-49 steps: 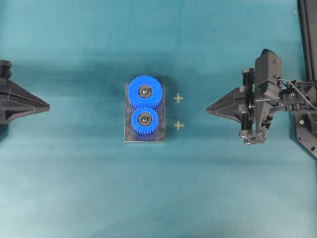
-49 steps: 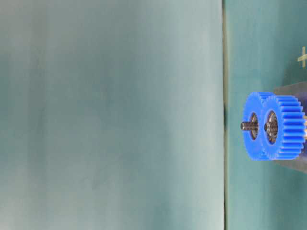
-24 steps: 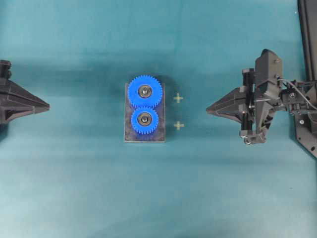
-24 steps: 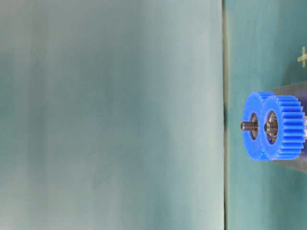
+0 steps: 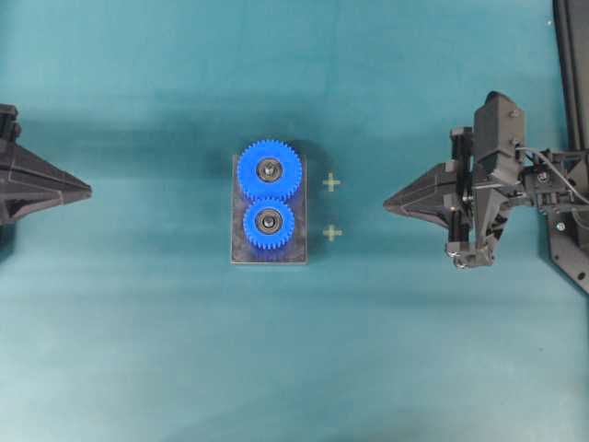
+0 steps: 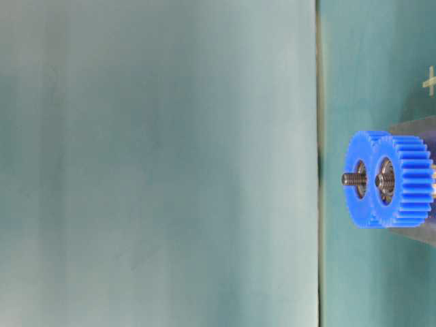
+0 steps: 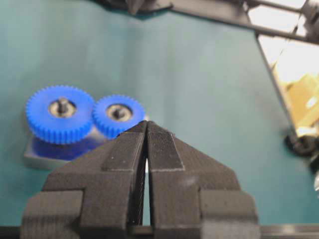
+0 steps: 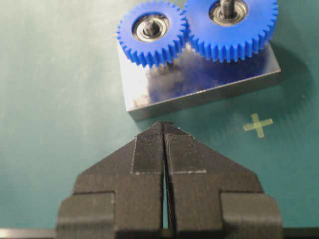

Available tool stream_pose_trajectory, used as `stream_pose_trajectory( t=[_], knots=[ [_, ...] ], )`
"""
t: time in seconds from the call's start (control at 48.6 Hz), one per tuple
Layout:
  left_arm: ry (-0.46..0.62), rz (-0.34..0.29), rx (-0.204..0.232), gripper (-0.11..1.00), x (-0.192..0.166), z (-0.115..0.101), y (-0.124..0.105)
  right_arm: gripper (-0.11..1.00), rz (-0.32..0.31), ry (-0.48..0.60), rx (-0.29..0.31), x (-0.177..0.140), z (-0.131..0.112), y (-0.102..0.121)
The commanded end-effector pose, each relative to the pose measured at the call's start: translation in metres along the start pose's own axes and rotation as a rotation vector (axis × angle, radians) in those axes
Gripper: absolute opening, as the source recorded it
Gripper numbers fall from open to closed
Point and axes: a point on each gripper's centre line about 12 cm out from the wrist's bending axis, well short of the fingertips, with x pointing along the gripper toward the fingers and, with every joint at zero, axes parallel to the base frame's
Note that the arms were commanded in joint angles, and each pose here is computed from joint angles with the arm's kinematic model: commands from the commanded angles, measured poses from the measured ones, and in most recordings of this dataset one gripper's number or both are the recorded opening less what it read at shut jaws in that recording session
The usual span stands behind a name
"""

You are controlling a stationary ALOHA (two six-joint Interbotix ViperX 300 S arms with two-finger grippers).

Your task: Fit the small gear onto the shaft.

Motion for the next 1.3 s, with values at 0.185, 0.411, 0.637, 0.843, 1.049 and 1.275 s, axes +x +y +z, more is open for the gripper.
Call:
stream_pose_trajectory(
  t=[0.185, 0.411, 0.637, 0.843, 1.049, 1.275],
  knots=[
    [0.0, 0.001, 0.083, 0.0, 0.002, 0.001, 0.0, -0.01, 0.008, -0.007, -0.006, 0.0, 0.002, 0.002],
    [0.004, 0.002, 0.081, 0.0, 0.001, -0.001, 0.0, -0.01, 0.008, -0.007, -0.005, 0.0, 0.002, 0.002],
    [0.008, 0.002, 0.076, 0.0, 0.001, -0.003, 0.001, -0.01, 0.014, -0.017, -0.067, 0.0, 0.004, 0.004],
    [0.006, 0.002, 0.064, 0.0, 0.0, -0.003, 0.001, -0.01, 0.015, -0.025, -0.119, -0.001, 0.006, 0.004],
    [0.009, 0.001, 0.063, 0.0, 0.0, -0.004, 0.001, -0.01, 0.018, -0.035, -0.121, -0.004, 0.008, 0.005],
    [0.014, 0.003, 0.063, 0.0, 0.0, -0.006, 0.001, -0.01, 0.016, -0.029, -0.119, -0.005, 0.005, 0.004]
  ],
)
